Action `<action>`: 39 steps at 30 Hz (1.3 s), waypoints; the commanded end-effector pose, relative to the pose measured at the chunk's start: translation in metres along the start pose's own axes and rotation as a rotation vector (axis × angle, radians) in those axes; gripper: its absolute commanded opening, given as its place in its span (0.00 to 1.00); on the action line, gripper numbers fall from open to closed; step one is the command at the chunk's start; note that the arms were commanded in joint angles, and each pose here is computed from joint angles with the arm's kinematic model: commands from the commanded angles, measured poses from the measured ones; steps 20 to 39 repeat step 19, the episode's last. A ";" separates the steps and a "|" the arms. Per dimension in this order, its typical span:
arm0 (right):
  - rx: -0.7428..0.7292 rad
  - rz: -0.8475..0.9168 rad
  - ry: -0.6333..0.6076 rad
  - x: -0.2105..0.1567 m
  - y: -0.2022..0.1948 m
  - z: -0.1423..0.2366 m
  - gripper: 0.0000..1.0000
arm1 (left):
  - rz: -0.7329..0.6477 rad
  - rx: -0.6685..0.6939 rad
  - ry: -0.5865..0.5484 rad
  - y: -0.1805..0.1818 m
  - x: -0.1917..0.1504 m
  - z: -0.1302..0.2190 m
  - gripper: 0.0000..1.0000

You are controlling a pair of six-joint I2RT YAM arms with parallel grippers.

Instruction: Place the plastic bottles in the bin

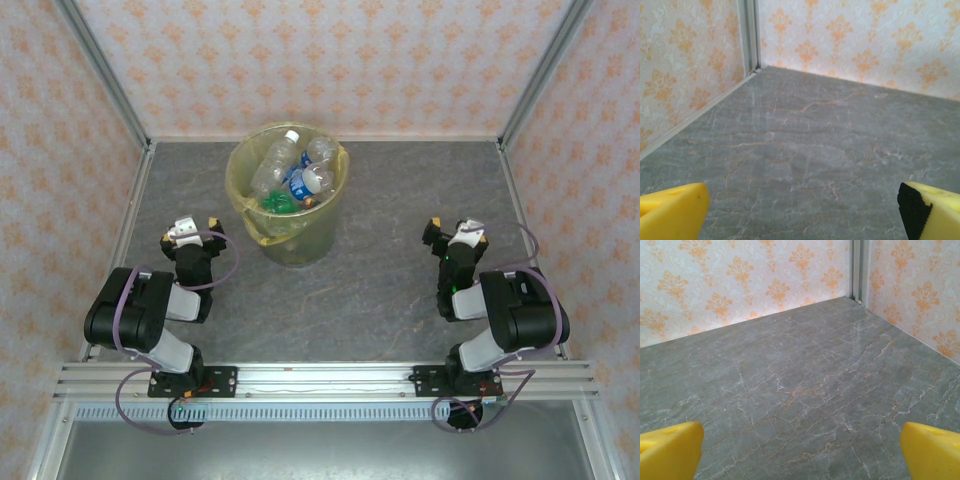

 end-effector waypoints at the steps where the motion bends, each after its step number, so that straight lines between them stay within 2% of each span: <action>1: 0.029 -0.012 -0.050 0.014 0.007 -0.004 1.00 | 0.018 -0.011 -0.083 0.000 0.020 0.000 0.99; 39: 0.029 -0.010 -0.046 0.014 0.007 -0.003 1.00 | 0.006 -0.025 -0.084 -0.003 0.020 -0.001 0.99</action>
Point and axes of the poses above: each hand's point on the last joint's axis, 136 mm out from that joint toward the fingers, its own z axis back along the fingers, its own y axis along the line the jaws close on, x = y × z, the point moved 2 cm from there along z, back along the fingers, and after that the axes turned 12 degrees about -z, right-handed, at the moved point
